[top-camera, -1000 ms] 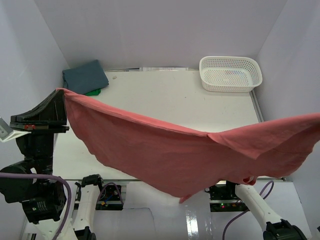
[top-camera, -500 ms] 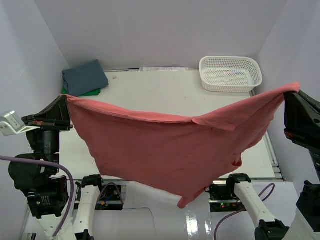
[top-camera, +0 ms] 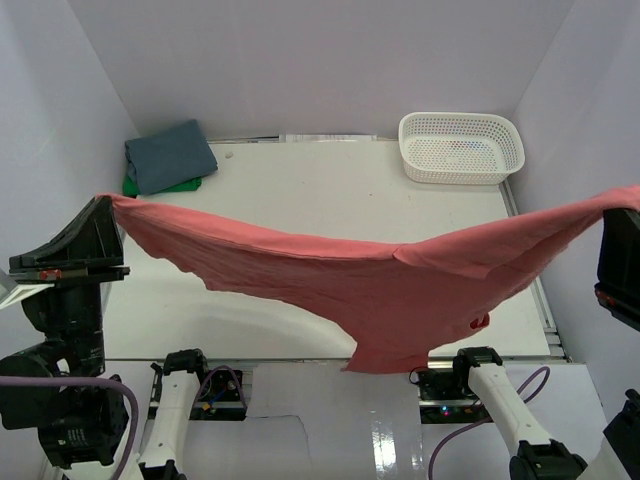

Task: Fold and stack the t-shirts
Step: Flatten out the tshirt

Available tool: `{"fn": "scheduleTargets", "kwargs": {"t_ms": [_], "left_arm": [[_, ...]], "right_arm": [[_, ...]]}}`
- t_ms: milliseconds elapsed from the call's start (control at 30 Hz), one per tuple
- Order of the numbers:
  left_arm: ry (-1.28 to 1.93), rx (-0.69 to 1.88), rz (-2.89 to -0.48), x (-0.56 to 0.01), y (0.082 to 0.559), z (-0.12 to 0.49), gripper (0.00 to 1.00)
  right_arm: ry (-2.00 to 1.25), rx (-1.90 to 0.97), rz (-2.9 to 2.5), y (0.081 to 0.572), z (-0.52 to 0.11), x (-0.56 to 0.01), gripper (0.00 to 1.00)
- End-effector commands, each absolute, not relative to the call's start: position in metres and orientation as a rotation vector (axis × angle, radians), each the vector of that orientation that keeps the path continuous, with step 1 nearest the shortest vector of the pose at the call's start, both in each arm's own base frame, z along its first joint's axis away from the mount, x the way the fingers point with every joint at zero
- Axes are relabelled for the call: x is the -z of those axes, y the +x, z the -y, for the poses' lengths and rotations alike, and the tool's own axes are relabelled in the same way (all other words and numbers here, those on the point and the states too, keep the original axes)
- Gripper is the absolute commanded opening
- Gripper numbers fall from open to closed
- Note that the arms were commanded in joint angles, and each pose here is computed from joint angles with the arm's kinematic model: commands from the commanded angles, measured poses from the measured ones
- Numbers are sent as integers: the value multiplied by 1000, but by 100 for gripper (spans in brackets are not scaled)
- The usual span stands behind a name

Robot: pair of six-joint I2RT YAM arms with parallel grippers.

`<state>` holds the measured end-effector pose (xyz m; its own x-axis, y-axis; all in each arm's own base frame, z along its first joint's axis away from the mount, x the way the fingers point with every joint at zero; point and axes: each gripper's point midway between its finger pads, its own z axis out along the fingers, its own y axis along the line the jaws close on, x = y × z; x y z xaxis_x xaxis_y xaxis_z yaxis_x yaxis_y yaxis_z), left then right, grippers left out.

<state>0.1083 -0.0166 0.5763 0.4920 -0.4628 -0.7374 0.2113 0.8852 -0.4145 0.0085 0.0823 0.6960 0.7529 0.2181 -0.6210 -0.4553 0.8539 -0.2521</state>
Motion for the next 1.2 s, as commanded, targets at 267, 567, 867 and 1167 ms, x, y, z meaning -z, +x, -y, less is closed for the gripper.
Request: {"fn": "scheduleTargets", "kwargs": {"t_ms": [267,567,867,1167], "left_arm": [[-304,378,-914,-598,88,7,0],[-341,376,-979,-568,111,3,0],[-459,421,-1262,-431,197,4,0],[-595,379,-1495,-313,274,-6,0]], "right_arm": [[-357,-325,-436,-57,-66,-726,8],[-358,-367,-538,-7,-74,-708,8],[-296,-473,-942,173,-91,-584,8],[-263,-609,-1301,304,-114,-441,8]]}}
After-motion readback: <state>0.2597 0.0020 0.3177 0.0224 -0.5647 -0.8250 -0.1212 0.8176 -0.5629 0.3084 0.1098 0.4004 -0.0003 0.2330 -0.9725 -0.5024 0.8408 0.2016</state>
